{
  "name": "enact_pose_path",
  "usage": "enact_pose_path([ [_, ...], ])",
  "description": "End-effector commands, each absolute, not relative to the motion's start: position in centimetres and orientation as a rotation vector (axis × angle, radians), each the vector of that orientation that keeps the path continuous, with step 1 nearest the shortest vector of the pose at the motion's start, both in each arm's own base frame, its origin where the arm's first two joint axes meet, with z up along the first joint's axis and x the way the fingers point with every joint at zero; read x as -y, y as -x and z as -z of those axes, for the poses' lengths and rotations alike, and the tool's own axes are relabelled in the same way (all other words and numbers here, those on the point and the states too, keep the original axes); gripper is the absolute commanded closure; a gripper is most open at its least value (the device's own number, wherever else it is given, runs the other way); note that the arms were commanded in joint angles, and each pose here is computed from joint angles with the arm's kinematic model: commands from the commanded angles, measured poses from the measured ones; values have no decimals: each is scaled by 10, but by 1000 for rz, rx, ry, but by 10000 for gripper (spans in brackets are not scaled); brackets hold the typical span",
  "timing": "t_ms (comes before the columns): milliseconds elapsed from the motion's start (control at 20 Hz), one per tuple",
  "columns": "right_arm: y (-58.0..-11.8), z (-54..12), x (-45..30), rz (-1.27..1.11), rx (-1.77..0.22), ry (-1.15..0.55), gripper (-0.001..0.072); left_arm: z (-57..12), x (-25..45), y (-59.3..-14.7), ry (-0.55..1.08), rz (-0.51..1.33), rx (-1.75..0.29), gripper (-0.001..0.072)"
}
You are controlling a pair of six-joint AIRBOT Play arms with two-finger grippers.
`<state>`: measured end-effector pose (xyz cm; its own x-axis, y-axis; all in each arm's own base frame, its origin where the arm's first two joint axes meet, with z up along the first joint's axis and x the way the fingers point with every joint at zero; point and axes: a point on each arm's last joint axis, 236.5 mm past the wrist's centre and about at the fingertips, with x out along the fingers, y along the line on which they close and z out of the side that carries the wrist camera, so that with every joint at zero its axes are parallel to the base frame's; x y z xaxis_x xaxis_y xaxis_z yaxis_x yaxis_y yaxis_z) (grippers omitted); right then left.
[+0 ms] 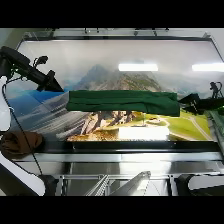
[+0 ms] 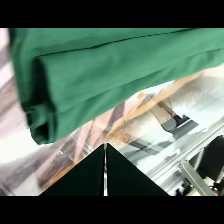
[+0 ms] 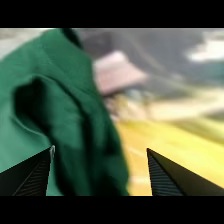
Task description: Fold the shirts.
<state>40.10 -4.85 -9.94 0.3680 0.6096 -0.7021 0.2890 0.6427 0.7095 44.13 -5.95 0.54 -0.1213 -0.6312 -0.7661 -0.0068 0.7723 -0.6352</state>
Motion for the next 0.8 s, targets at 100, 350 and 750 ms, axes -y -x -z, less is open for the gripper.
enact_pose_path([
  [100, -409, 115, 1, -348, -1268, -923, 268, -42, 129, -436, 577, 810, -1475, 679],
  [350, -416, 77, -18, -492, -1257, -907, 685, 13, 210, -430, 575, 789, -1467, 679],
  [750, -396, 2, 12, -623, -1273, -874, 685, 45, 386, -431, 363, 810, -1171, 680],
])
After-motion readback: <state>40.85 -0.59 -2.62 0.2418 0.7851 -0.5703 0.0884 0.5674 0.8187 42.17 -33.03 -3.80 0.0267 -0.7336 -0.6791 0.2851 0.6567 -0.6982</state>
